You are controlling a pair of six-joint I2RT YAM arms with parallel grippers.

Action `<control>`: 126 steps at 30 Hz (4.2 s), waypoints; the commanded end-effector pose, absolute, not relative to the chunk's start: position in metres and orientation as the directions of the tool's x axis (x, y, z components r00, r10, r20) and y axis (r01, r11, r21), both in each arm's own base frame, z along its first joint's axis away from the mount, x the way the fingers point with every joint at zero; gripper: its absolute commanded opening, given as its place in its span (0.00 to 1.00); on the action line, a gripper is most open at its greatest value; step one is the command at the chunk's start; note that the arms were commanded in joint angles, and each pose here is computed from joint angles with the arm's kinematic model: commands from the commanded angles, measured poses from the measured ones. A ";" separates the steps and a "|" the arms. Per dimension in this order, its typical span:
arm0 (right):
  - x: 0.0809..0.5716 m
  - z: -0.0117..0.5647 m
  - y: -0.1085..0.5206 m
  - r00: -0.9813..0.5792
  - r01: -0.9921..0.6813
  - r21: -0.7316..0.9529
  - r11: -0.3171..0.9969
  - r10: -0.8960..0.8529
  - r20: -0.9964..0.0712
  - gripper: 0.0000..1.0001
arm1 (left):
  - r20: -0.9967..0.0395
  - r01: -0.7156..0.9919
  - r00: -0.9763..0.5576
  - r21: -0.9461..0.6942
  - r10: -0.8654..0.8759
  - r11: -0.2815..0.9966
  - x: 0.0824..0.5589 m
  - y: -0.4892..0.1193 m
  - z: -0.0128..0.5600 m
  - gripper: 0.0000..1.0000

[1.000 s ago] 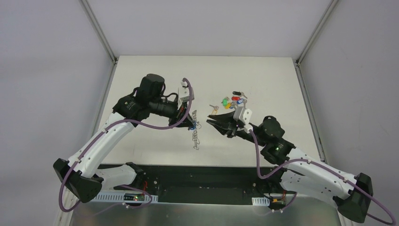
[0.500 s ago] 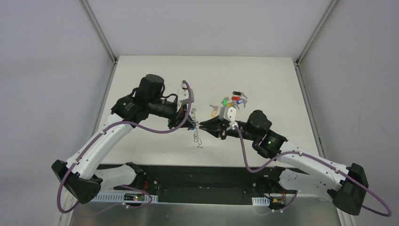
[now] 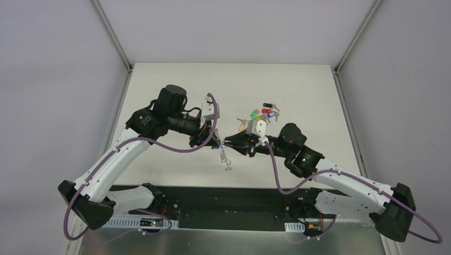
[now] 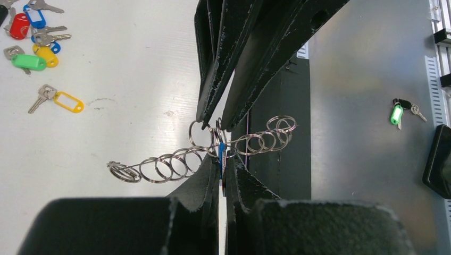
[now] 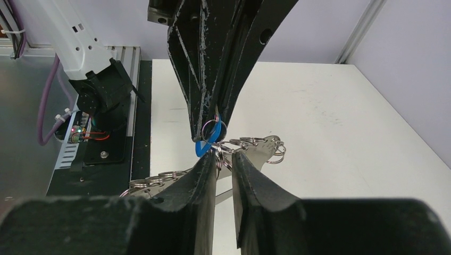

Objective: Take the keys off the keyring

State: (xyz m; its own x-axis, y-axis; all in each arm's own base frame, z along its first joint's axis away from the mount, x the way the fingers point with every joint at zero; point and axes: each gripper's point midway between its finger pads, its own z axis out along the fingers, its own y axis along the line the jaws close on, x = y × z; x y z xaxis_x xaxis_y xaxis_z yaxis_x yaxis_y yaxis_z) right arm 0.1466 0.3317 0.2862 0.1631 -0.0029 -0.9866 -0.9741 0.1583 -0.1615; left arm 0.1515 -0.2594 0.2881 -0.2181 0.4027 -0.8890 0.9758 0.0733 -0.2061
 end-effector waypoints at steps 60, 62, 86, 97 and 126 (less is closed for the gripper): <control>0.131 0.314 0.341 0.189 -0.981 -0.186 0.065 0.058 -0.980 0.34 | -0.903 0.995 -0.102 -0.099 0.416 0.028 0.147 -0.263 0.306 0.00; 0.133 0.312 0.345 0.184 -0.982 -0.180 0.064 0.060 -0.981 0.34 | -0.904 0.995 -0.095 -0.091 0.418 0.028 0.148 -0.262 0.305 0.00; 0.129 0.311 0.331 0.201 -0.976 -0.195 0.099 0.052 -0.978 0.00 | -0.867 0.994 -0.074 -0.026 0.492 0.105 0.160 -0.254 0.289 0.00; 0.130 0.302 0.346 0.164 -0.984 -0.162 0.078 0.018 -0.986 0.00 | -0.865 0.993 0.022 0.075 0.501 0.086 0.163 -0.257 0.300 0.00; 0.120 0.297 0.361 0.260 -0.963 -0.262 0.062 -0.036 -0.965 0.00 | -0.865 0.993 0.068 0.107 0.497 0.050 0.156 -0.264 0.299 0.00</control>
State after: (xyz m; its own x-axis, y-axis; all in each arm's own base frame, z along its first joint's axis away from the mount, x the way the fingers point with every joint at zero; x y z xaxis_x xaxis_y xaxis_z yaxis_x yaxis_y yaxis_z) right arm 0.1302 0.3506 0.2659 0.1991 -0.1104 -0.9737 -0.9724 0.1014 -0.2103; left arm 0.1527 -0.2510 0.2751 -0.0259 0.5655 -0.8244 0.9961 0.0841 0.0264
